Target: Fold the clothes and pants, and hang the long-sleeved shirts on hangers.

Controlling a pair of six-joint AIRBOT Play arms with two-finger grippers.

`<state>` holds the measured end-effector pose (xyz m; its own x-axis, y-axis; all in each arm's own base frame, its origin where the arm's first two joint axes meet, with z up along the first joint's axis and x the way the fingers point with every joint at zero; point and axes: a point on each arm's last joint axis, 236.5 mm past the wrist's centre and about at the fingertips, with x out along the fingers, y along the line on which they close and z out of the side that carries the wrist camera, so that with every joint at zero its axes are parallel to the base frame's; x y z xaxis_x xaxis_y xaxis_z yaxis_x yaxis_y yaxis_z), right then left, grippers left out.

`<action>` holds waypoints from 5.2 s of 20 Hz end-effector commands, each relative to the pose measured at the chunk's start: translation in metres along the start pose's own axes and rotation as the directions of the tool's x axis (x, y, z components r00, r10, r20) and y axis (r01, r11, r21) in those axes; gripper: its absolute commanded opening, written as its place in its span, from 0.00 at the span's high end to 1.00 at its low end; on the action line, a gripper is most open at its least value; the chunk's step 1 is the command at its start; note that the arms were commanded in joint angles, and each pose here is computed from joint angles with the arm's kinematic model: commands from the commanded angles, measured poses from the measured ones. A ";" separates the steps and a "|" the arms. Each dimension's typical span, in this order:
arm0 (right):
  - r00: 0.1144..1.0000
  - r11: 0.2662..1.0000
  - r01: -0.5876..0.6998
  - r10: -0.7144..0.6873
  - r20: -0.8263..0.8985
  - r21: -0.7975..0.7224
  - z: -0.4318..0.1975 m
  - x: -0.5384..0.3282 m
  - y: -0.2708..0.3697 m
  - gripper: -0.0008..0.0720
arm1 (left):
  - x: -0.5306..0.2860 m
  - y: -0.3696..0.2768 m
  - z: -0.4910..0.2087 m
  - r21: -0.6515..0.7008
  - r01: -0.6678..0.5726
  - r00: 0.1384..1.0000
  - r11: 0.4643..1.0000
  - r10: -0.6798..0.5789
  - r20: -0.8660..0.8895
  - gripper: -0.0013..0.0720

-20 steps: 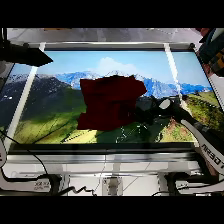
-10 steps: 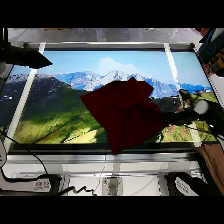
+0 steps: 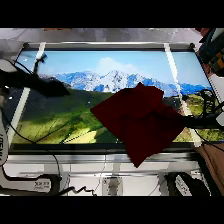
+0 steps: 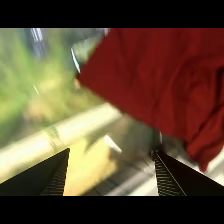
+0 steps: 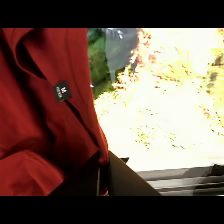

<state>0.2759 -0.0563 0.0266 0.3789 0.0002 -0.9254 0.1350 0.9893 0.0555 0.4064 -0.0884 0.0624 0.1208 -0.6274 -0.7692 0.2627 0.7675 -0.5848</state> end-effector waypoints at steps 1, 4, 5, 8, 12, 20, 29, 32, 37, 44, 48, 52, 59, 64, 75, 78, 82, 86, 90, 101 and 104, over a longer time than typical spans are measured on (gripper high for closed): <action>1.000 1.000 0.007 -0.007 0.028 -0.001 0.005 -0.001 -0.002 0.97 | 0.064 0.015 -0.045 -0.116 0.085 0.990 0.990 -0.097 -0.101 0.21; 0.999 1.000 0.007 -0.007 0.032 0.000 0.006 -0.001 -0.002 0.97 | 0.113 0.016 -0.047 -0.143 0.121 0.990 0.982 -0.130 -0.056 0.44; 0.999 1.000 0.005 -0.005 0.033 0.001 0.007 -0.001 -0.002 0.97 | 0.128 0.015 -0.051 -0.143 0.115 0.989 0.983 -0.127 -0.076 0.45; 0.999 1.000 -0.002 0.002 0.038 0.004 0.008 -0.002 0.000 0.97 | 0.172 0.000 -0.062 -0.133 0.125 0.980 0.983 -0.143 -0.140 0.44; 0.999 1.000 -0.004 0.004 0.043 0.005 0.009 -0.002 0.000 0.97 | 0.213 -0.001 -0.053 -0.092 0.063 0.992 0.994 -0.072 -0.102 0.39; 0.998 1.000 -0.025 0.024 0.050 0.014 0.011 -0.002 0.005 0.97 | 0.214 0.015 0.010 -0.165 0.014 0.986 0.986 0.013 0.164 0.75; 0.988 0.999 -0.047 0.044 0.147 0.020 0.039 -0.018 0.011 0.97 | 0.128 -0.020 0.082 -0.010 0.041 0.911 0.999 -0.033 0.411 0.97; 0.955 0.998 -0.053 0.046 0.294 0.017 0.081 -0.050 0.013 0.97 | 0.036 -0.060 0.113 0.153 -0.048 0.813 0.987 -0.050 0.580 0.97; 0.877 0.999 -0.046 0.039 0.478 0.003 0.133 -0.107 0.014 0.97 | -0.152 -0.137 0.111 0.279 -0.332 0.510 0.901 -0.078 0.857 0.97; 0.735 0.981 -0.193 0.144 0.662 0.002 0.178 -0.168 0.042 0.97 | -0.330 -0.210 0.033 0.132 -0.664 0.083 0.736 -0.103 0.991 0.97; 0.649 0.969 -0.244 0.191 0.737 -0.036 0.187 -0.217 0.058 0.97 | -0.365 -0.239 -0.006 0.084 -0.718 -0.016 0.691 -0.138 0.990 0.97; 0.505 0.979 -0.152 0.196 0.840 -0.137 0.173 -0.303 0.070 0.97 | -0.385 -0.262 -0.040 0.043 -0.784 -0.075 0.619 -0.163 0.984 0.97; 0.243 0.975 -0.053 0.222 0.944 -0.216 0.091 -0.435 0.098 0.97 | -0.423 -0.306 -0.110 -0.057 -0.835 -0.223 0.547 -0.242 0.944 0.97; 0.284 0.969 -0.181 0.215 0.934 -0.168 0.113 -0.417 0.092 0.97 | -0.406 -0.270 -0.073 -0.070 -0.859 -0.167 0.507 -0.149 0.975 0.97; 0.879 0.861 -0.470 0.434 0.198 0.197 0.187 0.006 0.090 0.96 | -0.094 0.042 0.100 0.028 -0.502 0.564 0.864 0.303 0.768 0.97; 0.887 0.852 -0.458 0.418 0.195 0.253 0.201 0.072 0.095 0.96 | -0.049 0.086 0.107 -0.083 -0.394 0.604 0.915 0.327 0.727 0.97; 0.881 0.868 -0.431 0.344 0.326 0.246 0.235 0.098 0.095 0.95 | -0.038 0.109 0.113 -0.178 -0.342 0.582 0.923 0.356 0.731 0.92; 0.879 0.880 -0.398 0.285 0.382 0.259 0.248 0.095 0.071 0.30 | -0.050 0.105 0.114 -0.174 -0.355 0.561 0.918 0.358 0.746 0.02; 0.971 0.934 -0.240 0.229 0.072 0.265 0.169 0.112 0.003 0.30 | -0.087 0.076 0.102 -0.071 -0.434 0.561 0.898 0.331 0.759 0.02; 0.860 0.836 -0.428 0.494 -0.130 0.343 0.026 0.168 0.022 0.36 | -0.082 0.099 -0.029 -0.130 -0.424 0.824 0.897 0.441 0.356 0.04; 0.820 0.783 -0.485 0.562 -0.109 0.390 0.026 0.178 0.036 0.38 | -0.070 0.117 -0.068 -0.198 -0.410 0.861 0.890 0.449 0.237 0.04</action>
<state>0.3705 -0.0355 -0.1130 0.2648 0.5305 -0.8052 0.2722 0.7599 0.5902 0.3995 0.0413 0.0586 0.5766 -0.2399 -0.7810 0.0636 0.9662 -0.2498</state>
